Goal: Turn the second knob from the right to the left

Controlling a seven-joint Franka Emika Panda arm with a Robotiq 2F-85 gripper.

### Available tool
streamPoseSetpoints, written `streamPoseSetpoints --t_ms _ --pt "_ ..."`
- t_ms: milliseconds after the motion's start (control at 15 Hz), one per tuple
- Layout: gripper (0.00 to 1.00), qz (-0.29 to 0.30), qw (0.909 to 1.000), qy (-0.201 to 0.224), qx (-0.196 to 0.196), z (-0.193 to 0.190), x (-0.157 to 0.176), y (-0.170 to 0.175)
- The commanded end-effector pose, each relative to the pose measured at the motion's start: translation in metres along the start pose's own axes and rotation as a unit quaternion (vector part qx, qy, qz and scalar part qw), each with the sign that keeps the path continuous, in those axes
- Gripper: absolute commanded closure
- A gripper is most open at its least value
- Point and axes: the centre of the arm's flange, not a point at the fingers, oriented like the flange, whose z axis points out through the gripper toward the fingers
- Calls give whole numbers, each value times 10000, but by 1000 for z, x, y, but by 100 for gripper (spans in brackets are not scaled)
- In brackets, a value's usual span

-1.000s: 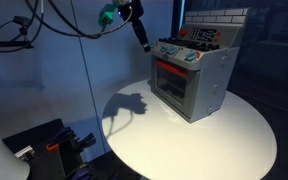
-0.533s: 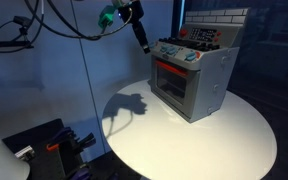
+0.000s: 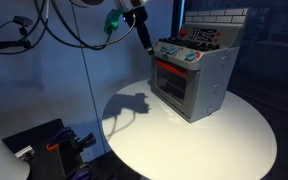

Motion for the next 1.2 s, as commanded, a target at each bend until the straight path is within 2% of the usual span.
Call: streamPoseSetpoints --t_ms 0,600,1133 --pt "0 200 9996 162 112 11 10 -13" --pt "0 514 9971 432 353 31 35 -30" --pt "0 678 9953 469 513 50 50 -44"
